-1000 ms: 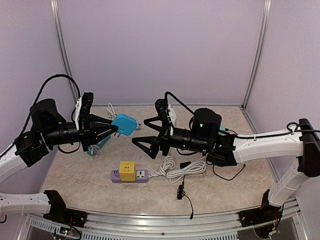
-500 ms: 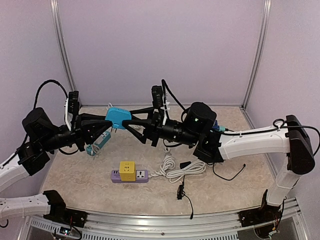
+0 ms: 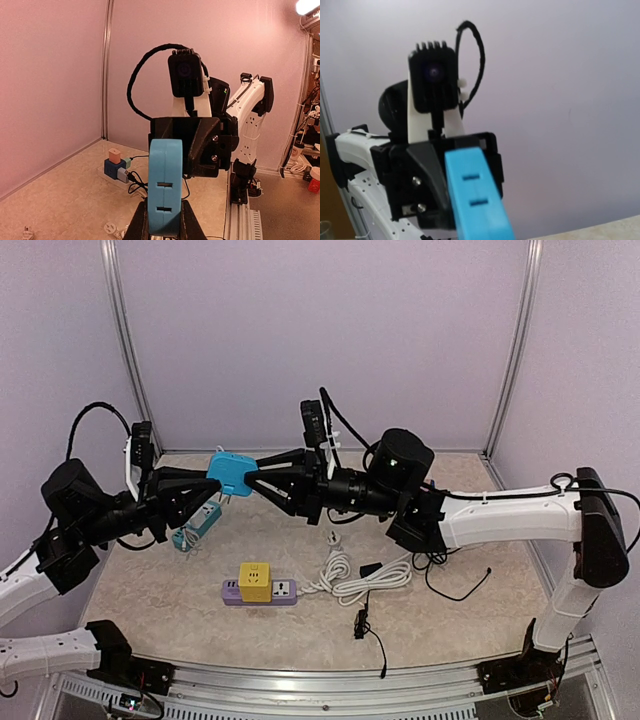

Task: Insert the plug
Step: Pick up the plug from the center of the board, then adjust the socket at the center of the board.

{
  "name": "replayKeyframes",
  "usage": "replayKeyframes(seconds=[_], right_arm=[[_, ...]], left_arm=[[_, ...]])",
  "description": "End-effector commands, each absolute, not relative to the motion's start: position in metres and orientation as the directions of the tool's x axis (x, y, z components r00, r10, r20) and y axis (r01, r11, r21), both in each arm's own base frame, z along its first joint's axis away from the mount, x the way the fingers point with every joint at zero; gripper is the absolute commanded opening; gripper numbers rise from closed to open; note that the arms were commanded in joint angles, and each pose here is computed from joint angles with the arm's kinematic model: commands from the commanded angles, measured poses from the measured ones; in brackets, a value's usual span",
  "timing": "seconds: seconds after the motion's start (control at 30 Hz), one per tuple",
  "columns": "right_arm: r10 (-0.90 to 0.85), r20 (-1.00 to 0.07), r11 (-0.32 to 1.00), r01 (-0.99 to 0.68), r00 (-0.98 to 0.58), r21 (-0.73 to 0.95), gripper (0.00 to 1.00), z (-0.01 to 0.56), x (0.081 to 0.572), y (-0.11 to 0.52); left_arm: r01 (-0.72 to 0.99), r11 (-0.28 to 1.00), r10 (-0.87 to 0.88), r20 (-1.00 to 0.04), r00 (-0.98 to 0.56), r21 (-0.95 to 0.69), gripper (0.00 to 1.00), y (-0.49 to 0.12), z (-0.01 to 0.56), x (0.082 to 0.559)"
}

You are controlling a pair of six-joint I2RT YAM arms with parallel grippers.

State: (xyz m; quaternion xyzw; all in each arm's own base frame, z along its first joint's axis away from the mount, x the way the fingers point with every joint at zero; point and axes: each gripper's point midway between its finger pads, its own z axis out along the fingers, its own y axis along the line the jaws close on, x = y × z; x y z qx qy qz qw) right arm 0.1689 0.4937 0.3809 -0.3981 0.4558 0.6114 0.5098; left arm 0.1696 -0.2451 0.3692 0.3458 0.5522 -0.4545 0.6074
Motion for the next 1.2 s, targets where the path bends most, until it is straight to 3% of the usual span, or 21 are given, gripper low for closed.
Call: replayKeyframes(seconds=[0.0, 0.1, 0.23, 0.27, 0.3, 0.4, 0.43, 0.5, 0.53, 0.57, 0.63, 0.77, 0.9, 1.03, 1.17], right_arm=[[0.242, -0.959, -0.094, -0.987, -0.149, 0.13, 0.28, 0.383, 0.167, 0.5], [0.227, -0.963, -0.108, -0.986, -0.147, 0.125, 0.19, 0.382, 0.166, 0.504], [0.19, -0.969, -0.12, -0.983, -0.157, 0.136, 0.16, 0.375, 0.166, 0.508], [0.181, -0.97, -0.127, -0.982, -0.16, 0.138, 0.13, 0.374, 0.164, 0.509], [0.172, -0.972, -0.132, -0.981, -0.161, 0.14, 0.0, 0.373, 0.164, 0.51], [0.147, -0.978, -0.132, -0.983, -0.15, 0.131, 0.0, 0.371, 0.162, 0.509], [0.133, -0.982, -0.118, -0.985, -0.137, 0.122, 0.0, 0.369, 0.163, 0.508], [0.09, -0.991, -0.063, -0.993, -0.101, 0.096, 0.0, 0.361, 0.168, 0.504], [0.061, -0.995, -0.02, -0.997, -0.08, 0.079, 0.0, 0.356, 0.172, 0.5], [0.022, -0.998, 0.027, -0.998, -0.052, 0.052, 0.0, 0.348, 0.177, 0.497], [-0.1, -0.995, 0.097, -0.995, 0.0, -0.01, 0.0, 0.322, 0.182, 0.493], [-0.203, -0.966, 0.045, -0.984, 0.158, -0.171, 0.0, 0.295, 0.167, 0.494], [-0.171, -0.96, -0.048, -0.975, 0.222, -0.217, 0.0, 0.283, 0.153, 0.499], [-0.156, -0.958, -0.081, -0.97, 0.241, -0.23, 0.0, 0.268, 0.15, 0.505], [-0.141, -0.959, -0.111, -0.966, 0.247, -0.233, 0.0, 0.247, 0.149, 0.508]], left_arm=[[0.936, 0.34, -0.186, -0.982, -0.031, -0.094, 0.0, -0.245, 0.368, 0.17], [0.938, 0.335, -0.186, -0.982, -0.026, -0.089, 0.0, -0.246, 0.368, 0.169], [0.941, 0.33, -0.189, -0.982, -0.013, -0.076, 0.0, -0.246, 0.372, 0.168], [0.941, 0.328, -0.188, -0.982, -0.018, -0.08, 0.0, -0.246, 0.371, 0.168], [0.941, 0.329, -0.188, -0.982, -0.022, -0.085, 0.0, -0.246, 0.37, 0.169], [0.932, 0.348, -0.185, -0.982, -0.036, -0.1, 0.0, -0.246, 0.365, 0.173], [0.925, 0.367, -0.175, -0.984, -0.035, -0.098, 0.06, -0.245, 0.361, 0.176], [0.91, 0.408, -0.124, -0.992, -0.031, -0.079, 0.53, -0.243, 0.347, 0.182], [0.902, 0.426, -0.075, -0.996, -0.039, -0.067, 0.72, -0.241, 0.334, 0.184], [0.9, 0.434, -0.024, -0.999, -0.034, -0.04, 0.82, -0.239, 0.323, 0.185], [0.915, 0.403, 0.087, -0.996, -0.018, 0.018, 0.92, -0.237, 0.3, 0.179], [0.966, 0.257, 0.208, -0.978, -0.021, 0.034, 0.93, -0.24, 0.261, 0.152], [0.985, 0.165, 0.281, -0.96, 0.006, 0.055, 0.83, -0.242, 0.232, 0.139], [0.981, 0.187, 0.319, -0.948, -0.013, 0.049, 0.72, -0.243, 0.21, 0.149], [0.978, 0.208, 0.282, -0.957, -0.067, -0.007, 0.66, -0.249, 0.198, 0.158]])
